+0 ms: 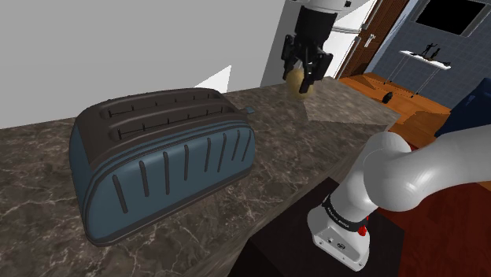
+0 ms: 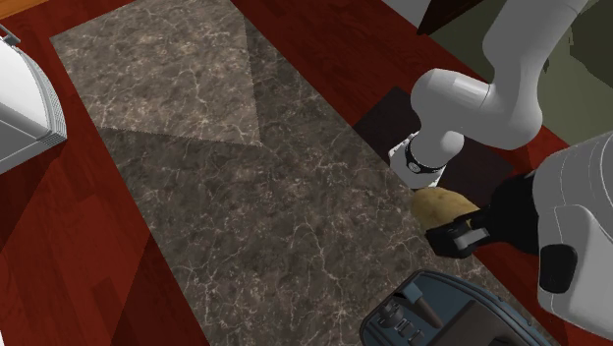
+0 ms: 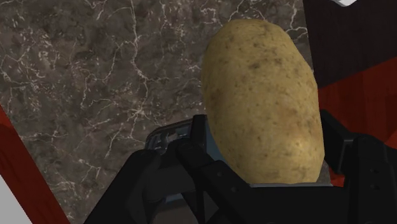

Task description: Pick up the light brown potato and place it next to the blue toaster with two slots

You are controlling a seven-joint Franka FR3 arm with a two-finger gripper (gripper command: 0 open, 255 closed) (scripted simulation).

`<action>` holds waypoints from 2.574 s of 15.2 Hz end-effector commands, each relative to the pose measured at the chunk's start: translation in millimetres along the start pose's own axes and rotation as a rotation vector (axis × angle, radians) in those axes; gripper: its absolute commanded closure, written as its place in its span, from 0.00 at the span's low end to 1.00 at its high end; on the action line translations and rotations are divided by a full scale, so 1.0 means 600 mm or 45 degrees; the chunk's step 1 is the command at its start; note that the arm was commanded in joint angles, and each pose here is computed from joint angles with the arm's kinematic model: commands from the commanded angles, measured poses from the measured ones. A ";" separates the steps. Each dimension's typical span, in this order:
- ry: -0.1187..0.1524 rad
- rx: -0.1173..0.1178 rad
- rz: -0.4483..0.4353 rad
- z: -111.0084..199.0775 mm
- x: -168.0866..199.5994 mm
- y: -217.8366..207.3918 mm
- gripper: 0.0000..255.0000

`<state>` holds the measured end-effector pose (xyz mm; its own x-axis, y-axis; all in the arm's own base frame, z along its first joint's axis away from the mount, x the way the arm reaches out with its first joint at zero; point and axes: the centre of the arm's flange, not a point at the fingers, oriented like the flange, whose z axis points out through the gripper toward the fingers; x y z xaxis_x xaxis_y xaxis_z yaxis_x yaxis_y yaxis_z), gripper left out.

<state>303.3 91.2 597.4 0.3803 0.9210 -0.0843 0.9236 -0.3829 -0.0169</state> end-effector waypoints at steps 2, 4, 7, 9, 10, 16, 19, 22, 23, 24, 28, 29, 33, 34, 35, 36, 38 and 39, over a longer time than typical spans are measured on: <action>0.000 0.000 0.000 0.027 0.001 0.001 1.00; 0.000 0.000 0.000 0.044 0.003 0.002 1.00; 0.000 0.000 0.000 0.071 0.005 0.002 1.00; 0.000 0.000 0.000 0.088 0.006 0.002 1.00; 0.000 0.000 0.000 0.097 0.007 0.003 1.00; 0.000 0.000 0.000 0.149 0.012 0.003 1.00; 0.000 0.000 0.000 0.176 0.014 0.004 1.00; 0.000 0.000 0.000 0.202 0.016 0.004 1.00; 0.000 0.000 0.000 0.211 0.017 0.005 1.00; 0.000 0.000 0.000 0.220 0.018 0.005 1.00; 0.000 0.000 0.000 0.255 0.021 0.005 1.00; 0.000 0.000 0.000 0.263 0.021 0.005 1.00; 0.000 0.000 0.000 0.298 0.024 0.006 1.00; 0.000 0.000 0.000 0.307 0.025 0.006 1.00; 0.000 0.000 0.000 0.316 0.026 0.006 1.00; 0.000 0.000 0.000 0.325 0.026 0.006 1.00; 0.000 0.000 0.000 0.342 0.028 0.007 1.00; 0.000 0.000 0.000 0.351 0.029 0.007 1.00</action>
<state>303.0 90.5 392.5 0.3802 0.9210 -0.0846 0.9236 -0.3829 -0.0171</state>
